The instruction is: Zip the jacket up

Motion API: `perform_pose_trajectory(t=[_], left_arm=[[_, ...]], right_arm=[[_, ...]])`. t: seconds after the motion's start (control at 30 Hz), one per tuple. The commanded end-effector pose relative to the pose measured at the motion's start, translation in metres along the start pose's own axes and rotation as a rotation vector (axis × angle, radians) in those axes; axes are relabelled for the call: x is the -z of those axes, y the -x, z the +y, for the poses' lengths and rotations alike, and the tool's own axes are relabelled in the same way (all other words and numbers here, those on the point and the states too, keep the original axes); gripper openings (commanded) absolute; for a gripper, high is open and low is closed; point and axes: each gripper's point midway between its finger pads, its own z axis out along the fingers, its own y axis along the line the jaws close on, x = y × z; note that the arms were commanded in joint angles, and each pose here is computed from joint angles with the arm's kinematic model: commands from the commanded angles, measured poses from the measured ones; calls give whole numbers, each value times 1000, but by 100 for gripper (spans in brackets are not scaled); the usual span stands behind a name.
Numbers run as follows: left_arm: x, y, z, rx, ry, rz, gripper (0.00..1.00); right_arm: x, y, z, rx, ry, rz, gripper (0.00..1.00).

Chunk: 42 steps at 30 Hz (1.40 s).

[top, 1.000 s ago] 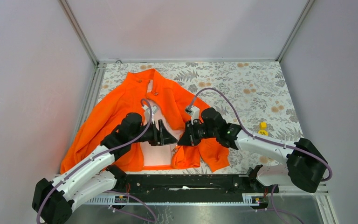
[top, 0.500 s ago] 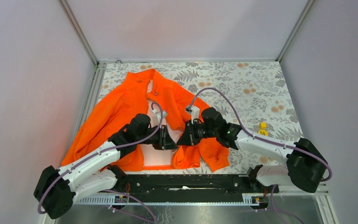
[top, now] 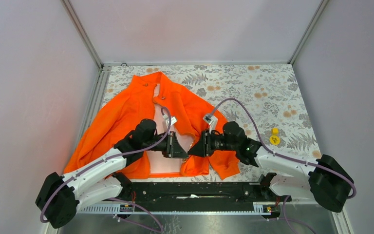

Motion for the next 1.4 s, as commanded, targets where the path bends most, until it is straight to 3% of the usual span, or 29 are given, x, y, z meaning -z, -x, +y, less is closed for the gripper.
perform_pose_trajectory(t=[0.0, 0.1, 0.23, 0.43, 0.7, 1.03, 1.1, 1.23, 1.37], left_arm=[[0, 8, -30, -58, -160, -14, 0], [-1, 8, -31, -55, -166, -13, 0], [-2, 9, -30, -51, -168, -17, 0], [-3, 11, -27, -34, -157, -40, 0], [-4, 14, -24, -22, -149, -63, 0], [-4, 28, -27, 29, -168, -145, 0], [-5, 28, -30, 47, -200, -146, 0], [-8, 30, -28, 70, -213, -158, 0], [-8, 32, -30, 73, -217, -170, 0]], right_arm=[[13, 22, 27, -52, 153, -183, 42], [22, 23, 37, -93, 240, -250, 52], [24, 25, 45, -104, 284, -263, 54], [29, 30, 55, -128, 351, -290, 53], [32, 31, 59, -150, 390, -313, 43], [32, 36, 60, -168, 398, -336, 47], [34, 42, 63, -186, 415, -358, 43], [32, 52, 60, -232, 407, -400, 25], [30, 58, 57, -247, 394, -422, 16]])
